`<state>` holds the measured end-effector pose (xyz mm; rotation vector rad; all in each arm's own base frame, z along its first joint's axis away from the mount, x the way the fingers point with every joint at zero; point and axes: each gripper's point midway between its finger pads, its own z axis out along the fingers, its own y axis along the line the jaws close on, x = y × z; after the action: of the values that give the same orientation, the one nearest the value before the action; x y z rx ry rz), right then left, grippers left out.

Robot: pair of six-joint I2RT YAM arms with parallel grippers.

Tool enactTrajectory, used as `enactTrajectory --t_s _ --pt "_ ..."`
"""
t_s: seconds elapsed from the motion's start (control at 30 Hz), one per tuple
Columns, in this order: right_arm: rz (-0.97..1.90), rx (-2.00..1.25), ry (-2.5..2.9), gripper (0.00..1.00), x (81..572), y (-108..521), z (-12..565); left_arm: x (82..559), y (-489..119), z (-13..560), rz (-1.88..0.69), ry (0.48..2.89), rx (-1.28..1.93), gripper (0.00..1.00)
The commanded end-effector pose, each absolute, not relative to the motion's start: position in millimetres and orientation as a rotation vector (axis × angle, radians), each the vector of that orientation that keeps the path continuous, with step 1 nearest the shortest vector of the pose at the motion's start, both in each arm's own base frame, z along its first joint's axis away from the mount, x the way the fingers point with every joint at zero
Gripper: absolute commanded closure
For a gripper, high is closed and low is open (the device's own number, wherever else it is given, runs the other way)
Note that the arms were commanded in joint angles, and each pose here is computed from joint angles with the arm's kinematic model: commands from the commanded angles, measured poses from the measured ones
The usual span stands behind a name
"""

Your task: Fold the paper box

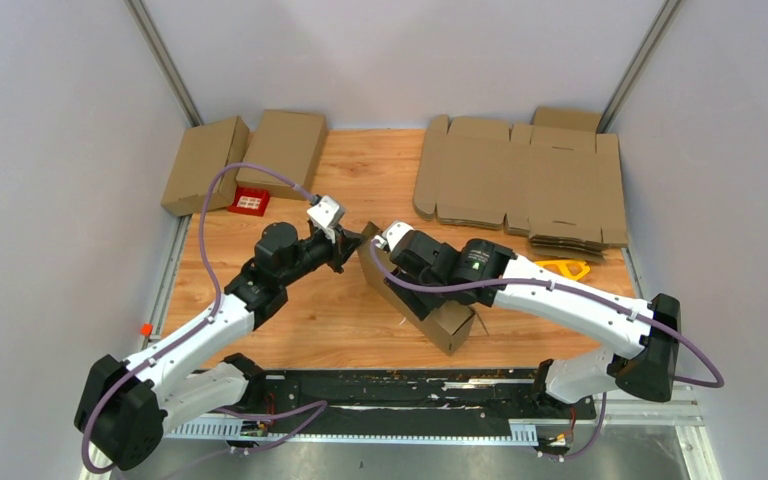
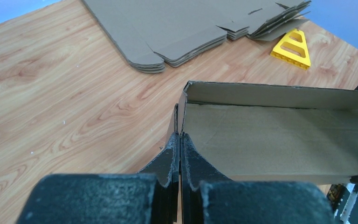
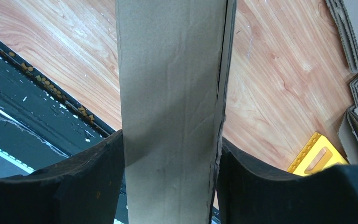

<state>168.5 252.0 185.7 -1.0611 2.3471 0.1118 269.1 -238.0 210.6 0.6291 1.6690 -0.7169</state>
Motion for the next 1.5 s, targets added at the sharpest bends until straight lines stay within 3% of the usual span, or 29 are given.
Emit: enactTrajectory --t_s 0.0,0.07,0.17,0.53,0.73,1.3,1.47 --pt "0.149 -1.061 2.266 0.37 181.2 260.1 202.0 265.1 -234.0 200.9 -0.689 1.701 0.643 1.00" --pt "0.165 -1.070 2.240 0.23 184.7 265.2 203.6 266.2 -231.6 201.1 -0.674 1.706 0.632 1.00" --pt "0.196 -1.056 2.202 0.14 194.0 273.1 206.7 268.7 -225.9 200.1 -0.642 1.717 0.607 1.00" --pt "0.319 -0.960 2.122 0.09 240.0 296.2 221.6 285.1 -178.8 200.6 -0.407 1.769 0.388 1.00" --pt "0.318 -0.976 2.086 0.00 252.0 305.5 228.1 287.3 -166.4 199.8 -0.361 1.762 0.322 1.00" --pt "0.292 -0.678 2.098 0.00 202.1 203.1 256.9 289.0 -176.6 194.3 -0.410 1.789 0.320 1.00" --pt "0.294 -0.563 2.174 0.09 187.9 180.4 247.0 287.5 -178.5 196.5 -0.425 1.785 0.324 1.00"
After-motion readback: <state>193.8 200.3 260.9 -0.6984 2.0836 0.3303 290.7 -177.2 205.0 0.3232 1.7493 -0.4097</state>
